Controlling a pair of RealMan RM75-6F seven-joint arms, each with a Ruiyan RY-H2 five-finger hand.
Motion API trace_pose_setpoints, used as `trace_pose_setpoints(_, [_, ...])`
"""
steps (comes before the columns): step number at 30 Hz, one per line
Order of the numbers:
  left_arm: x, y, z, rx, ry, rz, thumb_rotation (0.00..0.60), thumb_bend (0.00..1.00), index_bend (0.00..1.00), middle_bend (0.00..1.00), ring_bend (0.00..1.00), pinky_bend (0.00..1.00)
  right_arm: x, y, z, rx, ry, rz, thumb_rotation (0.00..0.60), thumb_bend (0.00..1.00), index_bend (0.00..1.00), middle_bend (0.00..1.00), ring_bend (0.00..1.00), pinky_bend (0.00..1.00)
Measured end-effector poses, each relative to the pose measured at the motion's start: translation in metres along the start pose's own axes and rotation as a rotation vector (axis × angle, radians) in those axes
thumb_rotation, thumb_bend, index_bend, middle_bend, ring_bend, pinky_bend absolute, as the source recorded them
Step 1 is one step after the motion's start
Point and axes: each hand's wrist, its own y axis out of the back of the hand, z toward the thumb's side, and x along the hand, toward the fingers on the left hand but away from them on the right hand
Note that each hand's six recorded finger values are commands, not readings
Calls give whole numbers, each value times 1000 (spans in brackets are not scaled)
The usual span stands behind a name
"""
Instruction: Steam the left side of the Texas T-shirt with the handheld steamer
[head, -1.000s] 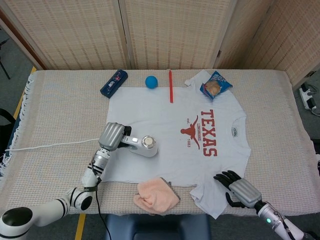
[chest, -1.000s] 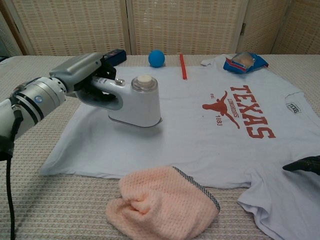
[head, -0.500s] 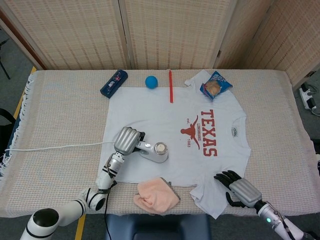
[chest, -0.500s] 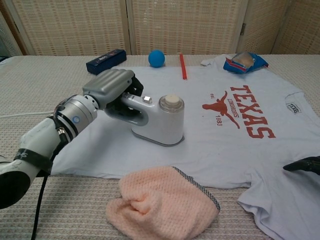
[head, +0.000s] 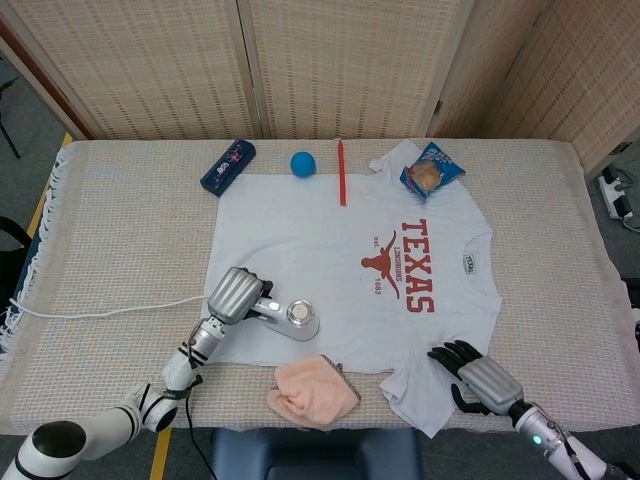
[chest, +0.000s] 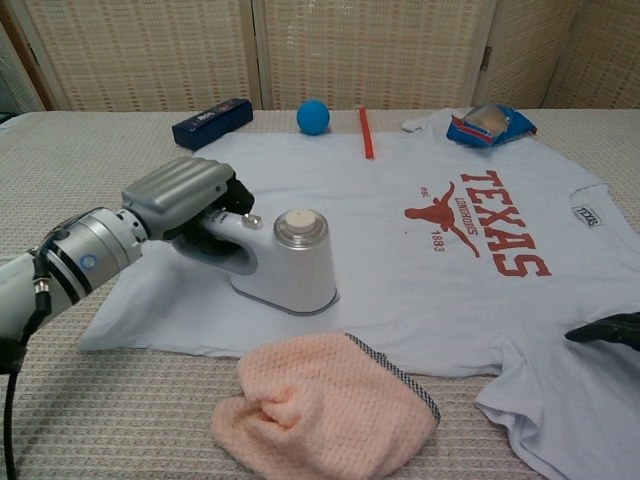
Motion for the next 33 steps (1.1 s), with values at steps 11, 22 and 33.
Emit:
trace_pose_setpoints(11, [-27, 23, 4, -44, -55, -17, 600, 316, 833, 907, 779, 728, -1, 0, 1, 1, 2, 2, 388, 765, 0, 57, 0, 0])
trace_pose_setpoints(22, [23, 44, -38, -89, 141, 52, 600, 316, 822, 895, 777, 728, 2, 2, 0, 3, -11, -5, 388, 764, 0, 58, 0, 0])
trace_pose_setpoints(33, [30, 25, -87, -13, 292, 24, 600, 316, 817, 884, 768, 728, 4, 3, -1, 4, -20, -8, 387, 764, 0, 57, 0, 0])
